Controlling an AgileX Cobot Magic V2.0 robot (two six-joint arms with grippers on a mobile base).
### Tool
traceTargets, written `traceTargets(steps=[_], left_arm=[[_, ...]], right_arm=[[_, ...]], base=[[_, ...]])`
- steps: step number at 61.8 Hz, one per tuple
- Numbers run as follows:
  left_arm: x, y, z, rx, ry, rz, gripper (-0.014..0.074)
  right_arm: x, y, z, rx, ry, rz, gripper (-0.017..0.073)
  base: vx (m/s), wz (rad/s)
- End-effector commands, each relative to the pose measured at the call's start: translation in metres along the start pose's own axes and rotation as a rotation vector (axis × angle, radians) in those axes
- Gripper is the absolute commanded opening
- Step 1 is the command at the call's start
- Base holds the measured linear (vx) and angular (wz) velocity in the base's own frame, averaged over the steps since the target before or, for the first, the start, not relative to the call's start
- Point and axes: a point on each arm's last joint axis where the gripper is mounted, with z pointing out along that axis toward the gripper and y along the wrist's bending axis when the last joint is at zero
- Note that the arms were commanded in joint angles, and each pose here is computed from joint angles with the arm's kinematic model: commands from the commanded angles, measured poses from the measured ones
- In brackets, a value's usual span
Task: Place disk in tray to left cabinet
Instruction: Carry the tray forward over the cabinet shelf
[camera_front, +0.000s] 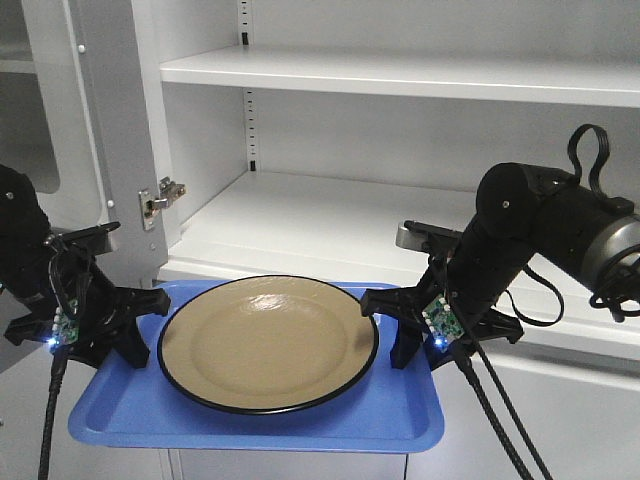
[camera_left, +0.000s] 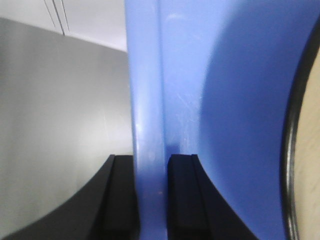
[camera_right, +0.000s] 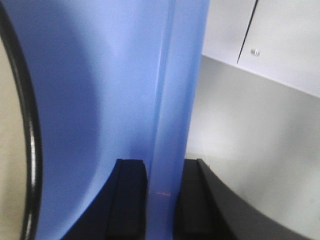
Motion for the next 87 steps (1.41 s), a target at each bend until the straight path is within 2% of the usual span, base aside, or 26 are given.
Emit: traceTargets(steps=[1,20,46,87], left_arm=[[-0.0001,-0.0153,-0.0335,0.050,-0.098,0.019,0.0000],[-0.0001,-0.0154,-0.0335,0.051,-0.098,0.019,0.0000],[-0.0001,-0.0154,-0.0335,0.051,-0.098,0.019,0.0000],[-0.0001,-0.0154,-0.0335,0.051,-0.098,0.019,0.0000]], right_arm=[[0.0019,0.0105,-0.0414,-0.045,-0.091,-0.024,-0.0001],[0.0019,0.0105,-0.0414,-0.045,-0.091,-0.024,-0.0001],[0.0019,0.0105,-0.0414,-0.045,-0.091,-0.024,-0.0001],[0.0019,0.0105,-0.0414,-0.045,-0.091,-0.024,-0.0001]], base=[[0.30,0.00],[0.28,-0.13],[0.20,-0.41],[0.05,-0.14]])
